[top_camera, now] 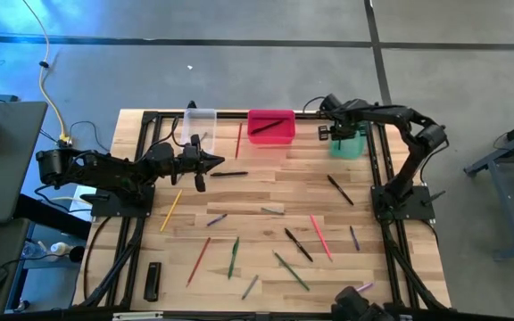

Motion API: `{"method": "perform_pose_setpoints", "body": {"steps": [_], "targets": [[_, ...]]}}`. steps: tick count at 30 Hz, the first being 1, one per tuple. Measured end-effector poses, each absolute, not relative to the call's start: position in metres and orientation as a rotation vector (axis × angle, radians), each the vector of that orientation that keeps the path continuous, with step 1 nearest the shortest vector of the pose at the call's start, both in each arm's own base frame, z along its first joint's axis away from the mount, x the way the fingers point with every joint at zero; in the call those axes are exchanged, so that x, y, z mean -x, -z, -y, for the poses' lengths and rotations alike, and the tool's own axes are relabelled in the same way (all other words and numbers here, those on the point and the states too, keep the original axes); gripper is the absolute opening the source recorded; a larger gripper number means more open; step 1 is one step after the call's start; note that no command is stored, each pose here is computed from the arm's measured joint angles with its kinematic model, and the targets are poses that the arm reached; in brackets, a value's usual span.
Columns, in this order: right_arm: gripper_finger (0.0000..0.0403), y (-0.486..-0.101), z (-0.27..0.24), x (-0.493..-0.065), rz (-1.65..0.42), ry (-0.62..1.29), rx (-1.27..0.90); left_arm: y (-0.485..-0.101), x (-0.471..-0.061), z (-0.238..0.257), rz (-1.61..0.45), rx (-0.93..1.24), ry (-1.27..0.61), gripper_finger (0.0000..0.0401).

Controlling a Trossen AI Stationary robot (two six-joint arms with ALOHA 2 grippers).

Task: Sort crayons/erasers/pens/pencils in bins
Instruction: Put the blue pencil into the blue bin, then put the black pen into the red bin

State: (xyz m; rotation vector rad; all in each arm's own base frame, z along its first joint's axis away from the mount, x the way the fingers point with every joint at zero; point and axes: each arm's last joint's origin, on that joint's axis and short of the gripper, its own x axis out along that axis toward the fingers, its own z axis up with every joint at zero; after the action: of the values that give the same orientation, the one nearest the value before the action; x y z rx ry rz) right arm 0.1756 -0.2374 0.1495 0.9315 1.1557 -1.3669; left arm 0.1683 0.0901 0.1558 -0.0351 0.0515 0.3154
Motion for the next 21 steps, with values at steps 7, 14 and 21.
{"method": "perform_pose_setpoints", "body": {"steps": [7,14,21], "targets": [[0.0041,-0.15,0.244,-0.172,-1.113,1.428,-0.888,-0.156,-0.168,-0.09,-0.052,0.035,-0.315,0.0],[0.001,-0.154,0.256,-0.179,-0.976,1.439,-0.821,-0.156,-0.168,-0.09,-0.052,0.035,-0.315,0.0],[0.0001,-0.155,0.256,-0.185,-0.964,1.377,-0.791,-0.156,-0.168,-0.09,-0.052,0.035,-0.315,0.0]]}}
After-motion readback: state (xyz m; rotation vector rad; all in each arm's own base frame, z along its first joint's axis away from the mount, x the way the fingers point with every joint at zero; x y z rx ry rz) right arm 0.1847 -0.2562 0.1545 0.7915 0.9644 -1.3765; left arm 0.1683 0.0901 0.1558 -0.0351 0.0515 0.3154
